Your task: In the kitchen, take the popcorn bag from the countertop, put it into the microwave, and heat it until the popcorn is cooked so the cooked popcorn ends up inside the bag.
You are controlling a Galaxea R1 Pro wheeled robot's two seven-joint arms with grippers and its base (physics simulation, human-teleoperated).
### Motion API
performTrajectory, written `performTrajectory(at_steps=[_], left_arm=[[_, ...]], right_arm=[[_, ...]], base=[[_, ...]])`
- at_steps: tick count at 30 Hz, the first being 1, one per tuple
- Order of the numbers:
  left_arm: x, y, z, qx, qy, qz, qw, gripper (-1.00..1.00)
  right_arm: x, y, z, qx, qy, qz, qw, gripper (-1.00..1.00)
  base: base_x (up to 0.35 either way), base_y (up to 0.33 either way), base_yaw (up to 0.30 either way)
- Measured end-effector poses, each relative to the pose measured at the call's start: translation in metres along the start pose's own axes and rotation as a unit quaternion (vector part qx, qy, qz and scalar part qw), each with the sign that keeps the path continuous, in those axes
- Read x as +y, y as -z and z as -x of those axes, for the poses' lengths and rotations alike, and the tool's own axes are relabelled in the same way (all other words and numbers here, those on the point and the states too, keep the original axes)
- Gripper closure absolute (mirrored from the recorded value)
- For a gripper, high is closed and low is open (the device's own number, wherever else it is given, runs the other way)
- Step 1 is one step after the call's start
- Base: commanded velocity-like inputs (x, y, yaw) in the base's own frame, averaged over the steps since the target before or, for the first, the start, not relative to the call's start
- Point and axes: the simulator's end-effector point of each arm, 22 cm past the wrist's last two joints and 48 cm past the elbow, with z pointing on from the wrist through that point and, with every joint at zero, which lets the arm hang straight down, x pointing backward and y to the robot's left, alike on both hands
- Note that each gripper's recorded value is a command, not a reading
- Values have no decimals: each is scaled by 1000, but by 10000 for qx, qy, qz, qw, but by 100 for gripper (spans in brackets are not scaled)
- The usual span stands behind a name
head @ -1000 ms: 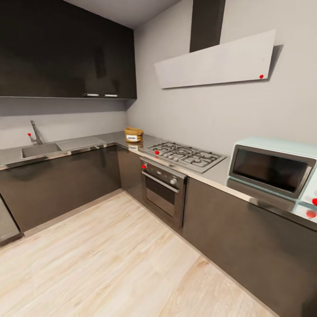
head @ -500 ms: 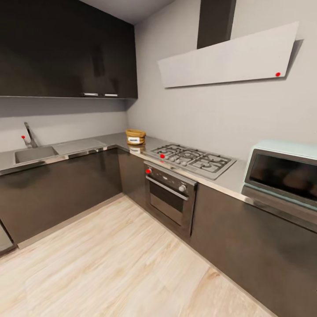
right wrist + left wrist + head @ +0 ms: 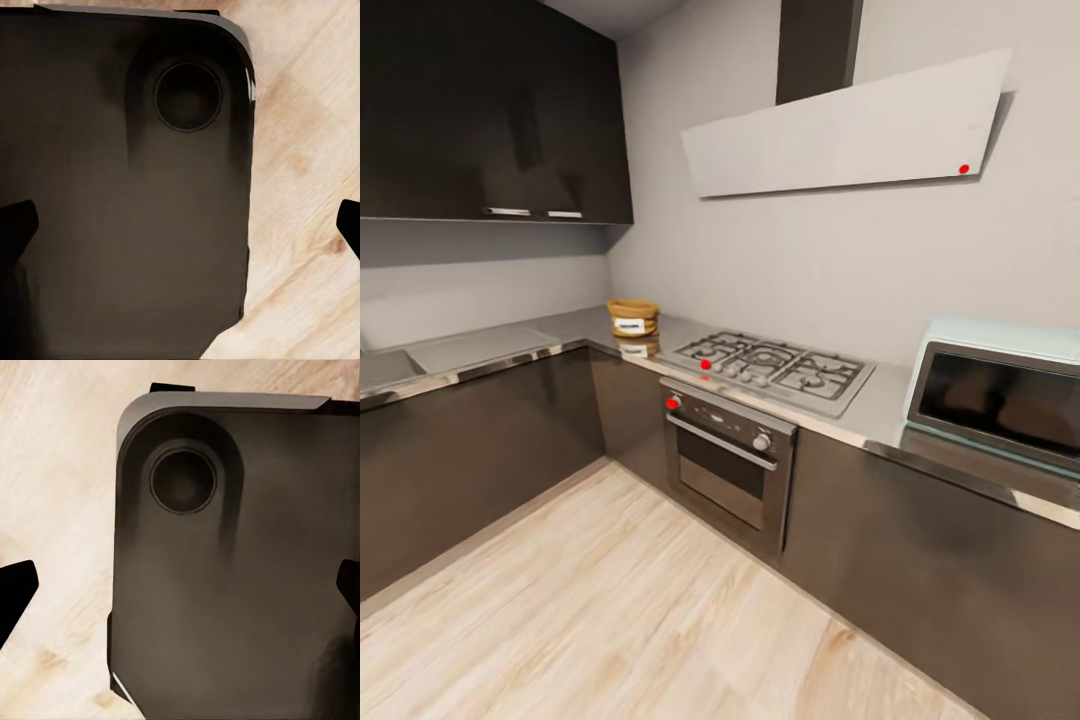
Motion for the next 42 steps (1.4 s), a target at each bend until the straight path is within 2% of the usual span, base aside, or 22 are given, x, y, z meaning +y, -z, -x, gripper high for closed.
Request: performTrajectory(at_steps=[42], left_arm=[[1, 0, 1, -12, 106, 36, 9999, -100]], right_arm=[[-3, 0, 0, 2, -16, -17, 10000, -100]], base=[[12, 7, -290]])
